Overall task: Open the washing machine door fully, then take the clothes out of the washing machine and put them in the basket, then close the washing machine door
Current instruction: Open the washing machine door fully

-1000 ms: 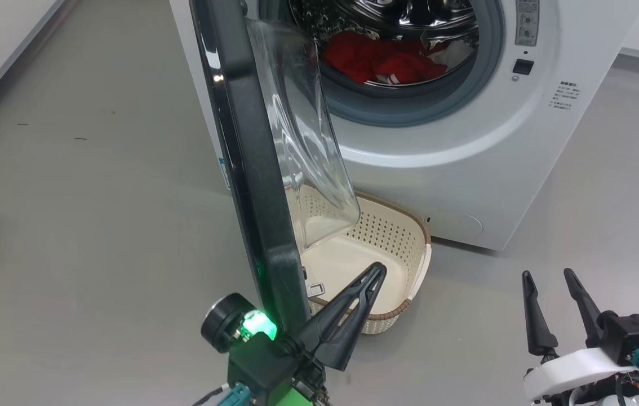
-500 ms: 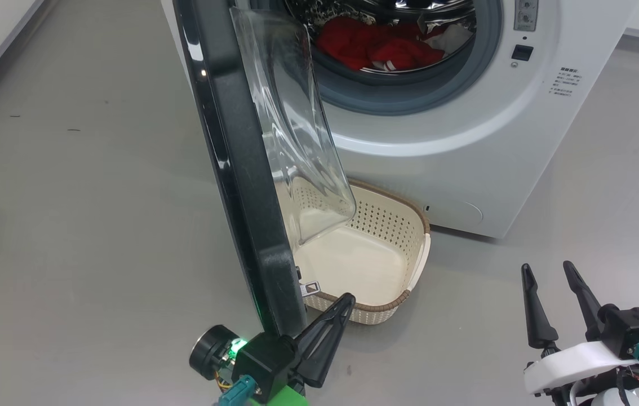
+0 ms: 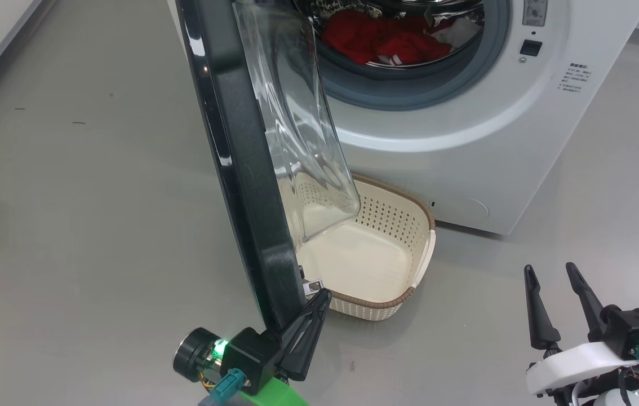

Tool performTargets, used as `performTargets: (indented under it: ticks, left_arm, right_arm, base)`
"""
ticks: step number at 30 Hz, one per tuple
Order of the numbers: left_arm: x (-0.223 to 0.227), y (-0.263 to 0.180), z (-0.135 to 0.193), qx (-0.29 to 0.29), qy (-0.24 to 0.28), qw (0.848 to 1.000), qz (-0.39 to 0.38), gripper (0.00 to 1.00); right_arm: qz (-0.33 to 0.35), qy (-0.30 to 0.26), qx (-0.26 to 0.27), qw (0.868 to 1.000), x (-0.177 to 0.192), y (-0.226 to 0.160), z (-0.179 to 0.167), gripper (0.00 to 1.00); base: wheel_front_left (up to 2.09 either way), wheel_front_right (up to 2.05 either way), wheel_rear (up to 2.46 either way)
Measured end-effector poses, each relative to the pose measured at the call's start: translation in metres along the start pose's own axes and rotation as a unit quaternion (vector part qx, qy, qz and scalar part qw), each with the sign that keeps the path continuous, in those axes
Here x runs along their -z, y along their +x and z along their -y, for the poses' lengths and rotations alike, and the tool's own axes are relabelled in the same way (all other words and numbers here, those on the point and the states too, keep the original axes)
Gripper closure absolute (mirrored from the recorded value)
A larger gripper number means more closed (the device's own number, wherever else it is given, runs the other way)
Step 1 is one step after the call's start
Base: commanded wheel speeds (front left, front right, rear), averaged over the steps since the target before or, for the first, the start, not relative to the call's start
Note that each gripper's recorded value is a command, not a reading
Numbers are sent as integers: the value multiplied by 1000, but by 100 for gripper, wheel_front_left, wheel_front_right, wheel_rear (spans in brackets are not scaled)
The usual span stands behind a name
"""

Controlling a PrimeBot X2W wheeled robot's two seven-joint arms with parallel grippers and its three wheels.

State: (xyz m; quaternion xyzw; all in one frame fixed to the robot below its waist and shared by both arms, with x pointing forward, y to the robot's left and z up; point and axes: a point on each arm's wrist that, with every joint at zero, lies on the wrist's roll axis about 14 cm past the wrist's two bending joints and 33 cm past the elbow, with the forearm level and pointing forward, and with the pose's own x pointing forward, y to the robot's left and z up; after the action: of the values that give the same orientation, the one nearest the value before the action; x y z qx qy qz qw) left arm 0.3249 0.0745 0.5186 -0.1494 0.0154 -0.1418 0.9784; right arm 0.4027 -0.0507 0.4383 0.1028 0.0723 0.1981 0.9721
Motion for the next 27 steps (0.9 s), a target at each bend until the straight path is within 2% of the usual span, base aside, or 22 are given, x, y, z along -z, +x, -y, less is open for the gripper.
performTargets:
  ticks: [27]
  left_arm:
    - [-5,-10,-32,-78,2,997,24,100]
  right_arm:
    - [-10,5,-15,1000,8,16,-8,0]
  base:
    - [0,0,0]
